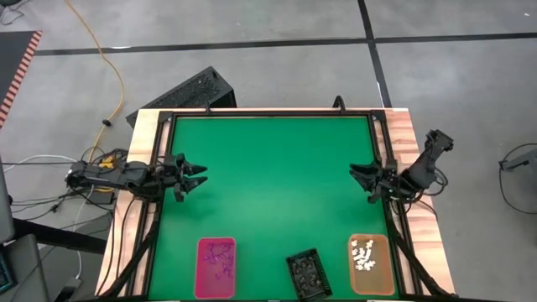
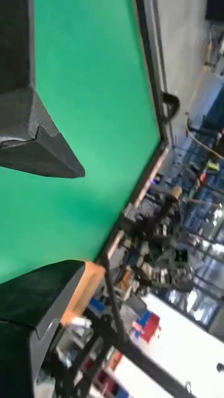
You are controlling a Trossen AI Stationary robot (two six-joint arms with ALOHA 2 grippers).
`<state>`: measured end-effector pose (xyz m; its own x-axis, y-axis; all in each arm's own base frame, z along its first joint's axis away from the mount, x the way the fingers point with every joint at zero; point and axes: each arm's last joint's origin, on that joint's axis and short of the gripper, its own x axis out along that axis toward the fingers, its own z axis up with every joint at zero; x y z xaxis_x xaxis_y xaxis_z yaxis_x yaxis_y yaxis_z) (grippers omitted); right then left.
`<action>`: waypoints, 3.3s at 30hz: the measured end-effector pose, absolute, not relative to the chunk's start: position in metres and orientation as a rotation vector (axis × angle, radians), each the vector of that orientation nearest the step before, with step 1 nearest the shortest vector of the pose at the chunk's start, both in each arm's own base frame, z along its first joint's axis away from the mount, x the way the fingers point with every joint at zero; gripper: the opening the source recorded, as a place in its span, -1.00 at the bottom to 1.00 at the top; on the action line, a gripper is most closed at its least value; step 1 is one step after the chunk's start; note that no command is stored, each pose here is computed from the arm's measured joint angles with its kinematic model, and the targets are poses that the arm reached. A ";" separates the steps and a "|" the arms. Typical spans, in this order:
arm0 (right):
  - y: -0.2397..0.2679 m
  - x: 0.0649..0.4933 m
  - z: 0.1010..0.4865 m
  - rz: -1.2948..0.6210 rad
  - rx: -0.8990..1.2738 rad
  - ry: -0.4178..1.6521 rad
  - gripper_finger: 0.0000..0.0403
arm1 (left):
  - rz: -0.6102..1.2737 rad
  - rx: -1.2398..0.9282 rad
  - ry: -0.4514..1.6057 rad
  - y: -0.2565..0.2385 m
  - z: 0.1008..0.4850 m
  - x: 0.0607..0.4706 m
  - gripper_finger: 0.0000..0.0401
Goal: Sort Halloween decoration
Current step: Return to Home Position
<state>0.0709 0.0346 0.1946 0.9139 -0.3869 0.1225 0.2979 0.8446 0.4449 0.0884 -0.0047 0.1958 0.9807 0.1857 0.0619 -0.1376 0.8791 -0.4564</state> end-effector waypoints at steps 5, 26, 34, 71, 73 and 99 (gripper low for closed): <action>0.038 0.074 0.180 -0.362 0.466 -0.159 -0.20 | 0.243 -0.482 -0.148 -0.004 0.175 0.095 0.09; 0.035 0.072 0.164 -0.522 0.364 -0.094 -0.20 | 0.291 -0.410 -0.139 -0.002 0.174 0.095 0.09; 0.036 0.072 0.164 -0.515 0.310 -0.078 -0.20 | 0.290 -0.411 -0.139 -0.002 0.174 0.095 0.09; 0.036 0.072 0.163 -0.513 0.305 -0.075 -0.20 | 0.289 -0.412 -0.138 -0.003 0.174 0.095 0.09; 0.036 0.072 0.163 -0.513 0.305 -0.075 -0.20 | 0.288 -0.412 -0.138 -0.003 0.174 0.095 0.09; 0.036 0.072 0.163 -0.514 0.304 -0.075 -0.20 | 0.290 -0.410 -0.133 -0.003 0.174 0.095 0.09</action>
